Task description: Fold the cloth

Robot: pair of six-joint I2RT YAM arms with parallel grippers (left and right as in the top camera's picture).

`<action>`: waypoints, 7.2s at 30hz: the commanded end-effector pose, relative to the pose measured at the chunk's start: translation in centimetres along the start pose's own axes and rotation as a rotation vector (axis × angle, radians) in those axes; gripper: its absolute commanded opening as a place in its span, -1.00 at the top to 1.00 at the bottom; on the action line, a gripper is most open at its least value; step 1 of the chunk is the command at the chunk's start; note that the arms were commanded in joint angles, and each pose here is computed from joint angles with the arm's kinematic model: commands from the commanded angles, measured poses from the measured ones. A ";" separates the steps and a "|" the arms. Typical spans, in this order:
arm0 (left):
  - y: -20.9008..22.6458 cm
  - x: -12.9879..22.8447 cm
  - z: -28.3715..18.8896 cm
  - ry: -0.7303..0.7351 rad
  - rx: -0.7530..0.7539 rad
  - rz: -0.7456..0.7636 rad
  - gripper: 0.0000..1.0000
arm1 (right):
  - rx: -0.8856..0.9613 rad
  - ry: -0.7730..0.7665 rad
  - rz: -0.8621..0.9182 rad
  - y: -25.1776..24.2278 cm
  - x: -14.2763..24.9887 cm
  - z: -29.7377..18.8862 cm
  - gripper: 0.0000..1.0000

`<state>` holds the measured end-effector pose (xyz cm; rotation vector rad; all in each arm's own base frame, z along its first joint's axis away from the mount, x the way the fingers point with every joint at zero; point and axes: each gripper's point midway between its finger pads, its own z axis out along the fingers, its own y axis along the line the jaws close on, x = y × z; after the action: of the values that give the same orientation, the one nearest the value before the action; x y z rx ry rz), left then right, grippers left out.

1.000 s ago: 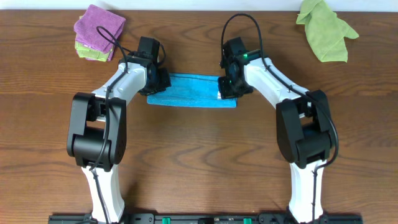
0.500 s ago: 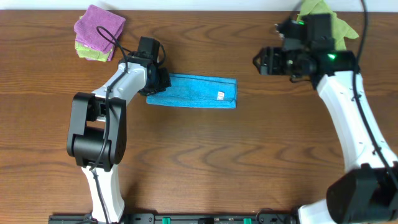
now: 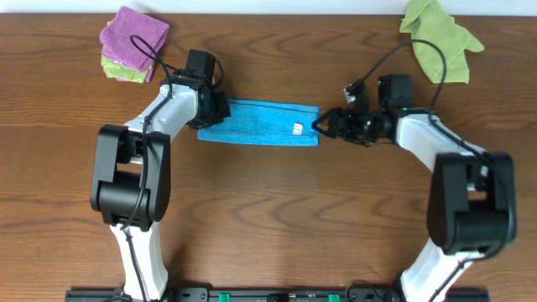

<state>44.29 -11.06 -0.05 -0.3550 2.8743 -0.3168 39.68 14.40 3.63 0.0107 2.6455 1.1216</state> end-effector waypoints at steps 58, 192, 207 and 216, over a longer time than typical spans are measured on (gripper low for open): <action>-1.5 -2.1 -26.9 -0.496 0.145 0.003 0.88 | 0.670 0.181 -0.394 9.7 -0.1 7.0 0.83; 13.7 -21.1 -12.9 -0.418 0.445 -0.644 0.88 | 0.432 0.079 -0.077 1.6 -8.4 -0.6 0.98; 17.2 -17.8 -11.7 -0.298 0.351 -0.767 -0.91 | 0.437 0.096 -0.067 1.5 -7.9 -0.7 0.97; 21.5 -14.5 -13.7 -0.272 0.171 -0.769 -0.91 | 0.432 0.082 -0.109 2.9 -8.1 -2.3 0.97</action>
<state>50.27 14.08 8.46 -1.4215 2.3243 -0.6969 46.57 13.75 6.54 -0.0401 2.9248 0.5081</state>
